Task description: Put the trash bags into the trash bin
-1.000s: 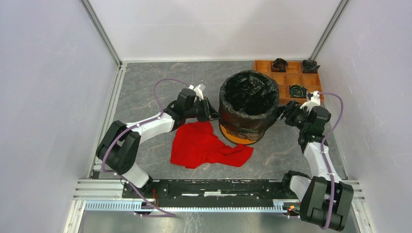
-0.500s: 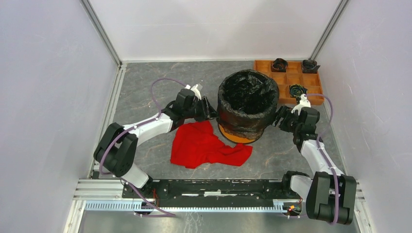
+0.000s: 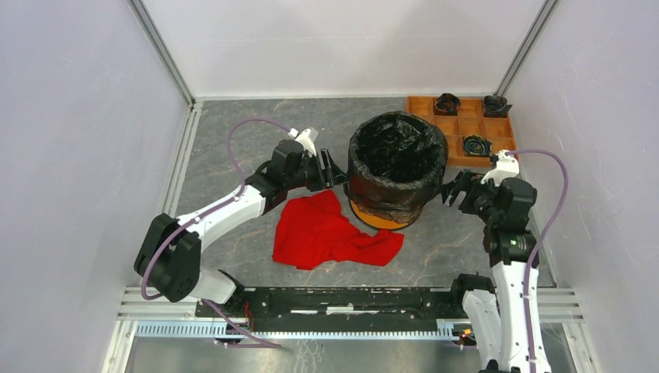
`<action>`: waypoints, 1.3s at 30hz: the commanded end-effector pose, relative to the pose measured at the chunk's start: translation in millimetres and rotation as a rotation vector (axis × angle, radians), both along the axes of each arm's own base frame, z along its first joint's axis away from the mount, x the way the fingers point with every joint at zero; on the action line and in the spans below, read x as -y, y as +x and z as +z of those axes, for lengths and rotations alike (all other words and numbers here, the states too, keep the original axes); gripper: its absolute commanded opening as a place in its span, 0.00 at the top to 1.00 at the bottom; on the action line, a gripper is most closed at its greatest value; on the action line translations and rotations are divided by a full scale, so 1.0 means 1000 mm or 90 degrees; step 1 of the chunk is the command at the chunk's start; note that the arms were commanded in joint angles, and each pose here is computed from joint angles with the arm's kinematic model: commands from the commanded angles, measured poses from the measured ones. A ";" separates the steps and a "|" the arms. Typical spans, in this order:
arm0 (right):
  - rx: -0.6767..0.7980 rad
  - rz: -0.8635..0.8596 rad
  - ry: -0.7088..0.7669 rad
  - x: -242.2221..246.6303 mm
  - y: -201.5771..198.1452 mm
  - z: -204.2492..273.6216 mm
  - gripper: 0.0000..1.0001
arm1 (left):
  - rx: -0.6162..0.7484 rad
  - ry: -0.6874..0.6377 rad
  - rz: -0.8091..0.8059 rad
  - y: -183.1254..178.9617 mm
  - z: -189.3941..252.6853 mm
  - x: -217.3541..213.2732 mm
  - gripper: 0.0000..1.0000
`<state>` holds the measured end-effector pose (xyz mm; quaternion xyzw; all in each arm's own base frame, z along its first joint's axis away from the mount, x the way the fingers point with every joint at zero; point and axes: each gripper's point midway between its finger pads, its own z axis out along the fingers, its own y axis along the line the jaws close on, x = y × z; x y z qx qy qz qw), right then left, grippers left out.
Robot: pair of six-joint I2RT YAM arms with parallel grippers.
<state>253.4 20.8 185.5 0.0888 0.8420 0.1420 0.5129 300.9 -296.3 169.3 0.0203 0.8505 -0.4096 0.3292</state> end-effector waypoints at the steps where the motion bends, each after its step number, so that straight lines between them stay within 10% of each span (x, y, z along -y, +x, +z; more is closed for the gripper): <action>1: 0.095 0.051 0.010 -0.015 0.004 0.051 0.11 | 0.001 0.009 -0.027 0.002 -0.011 0.007 0.33; 19: 0.001 0.110 0.098 -0.036 0.015 -0.065 0.37 | -0.051 -0.040 -0.046 0.007 -0.028 0.030 0.41; 27: -0.053 -0.149 -0.119 0.057 0.019 -0.035 0.32 | -0.025 0.001 -0.012 0.011 -0.025 0.014 0.44; 39: 0.063 -0.123 -0.055 0.054 0.099 0.068 0.13 | -0.027 -0.019 -0.014 0.012 -0.012 0.012 0.37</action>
